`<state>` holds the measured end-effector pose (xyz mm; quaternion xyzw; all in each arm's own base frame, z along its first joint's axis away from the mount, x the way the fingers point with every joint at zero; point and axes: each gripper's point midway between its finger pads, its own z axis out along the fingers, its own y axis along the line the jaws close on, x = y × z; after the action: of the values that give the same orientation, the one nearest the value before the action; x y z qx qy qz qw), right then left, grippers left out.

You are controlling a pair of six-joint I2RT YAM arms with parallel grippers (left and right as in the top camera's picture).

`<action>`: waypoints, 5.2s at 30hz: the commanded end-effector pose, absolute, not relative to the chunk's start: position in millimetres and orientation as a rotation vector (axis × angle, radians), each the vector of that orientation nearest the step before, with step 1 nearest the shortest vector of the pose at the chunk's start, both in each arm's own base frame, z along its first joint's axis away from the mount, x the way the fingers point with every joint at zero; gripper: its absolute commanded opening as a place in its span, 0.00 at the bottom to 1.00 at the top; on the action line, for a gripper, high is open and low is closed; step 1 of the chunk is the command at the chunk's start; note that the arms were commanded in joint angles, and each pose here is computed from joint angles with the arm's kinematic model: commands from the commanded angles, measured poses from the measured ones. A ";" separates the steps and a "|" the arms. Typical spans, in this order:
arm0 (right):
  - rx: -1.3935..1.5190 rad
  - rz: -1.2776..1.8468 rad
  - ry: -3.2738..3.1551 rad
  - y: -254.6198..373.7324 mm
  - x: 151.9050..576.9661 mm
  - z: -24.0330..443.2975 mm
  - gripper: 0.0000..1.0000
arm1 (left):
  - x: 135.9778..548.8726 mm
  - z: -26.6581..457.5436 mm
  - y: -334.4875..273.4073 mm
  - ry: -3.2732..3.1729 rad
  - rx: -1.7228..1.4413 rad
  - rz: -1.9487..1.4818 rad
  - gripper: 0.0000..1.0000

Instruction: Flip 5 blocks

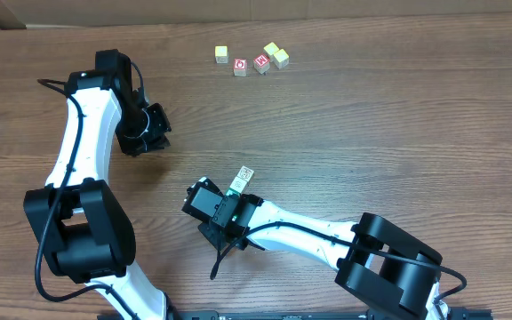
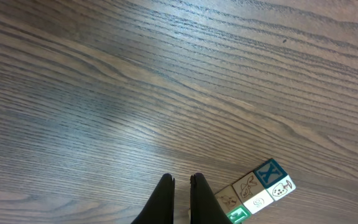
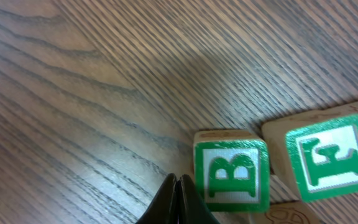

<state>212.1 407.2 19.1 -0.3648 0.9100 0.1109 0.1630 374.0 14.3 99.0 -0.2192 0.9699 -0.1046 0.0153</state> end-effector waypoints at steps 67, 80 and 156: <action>-0.823 0.203 2.686 363.0 265.5 78.2 0.04 | 377.3 104.7 -30.3 3.034 -0.447 -0.282 0.05; -0.430 0.293 2.958 300.4 274.3 97.5 0.49 | 377.3 103.8 -26.0 3.033 -0.449 -0.243 0.15; 0.030 0.413 2.930 291.7 280.7 29.6 0.04 | 376.3 95.7 -26.0 3.037 -0.450 -0.242 0.26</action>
<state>278.0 278.3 11.8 0.0110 0.9904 0.1166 0.0733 376.4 -25.7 90.6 -0.1523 0.9848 -0.0808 0.0217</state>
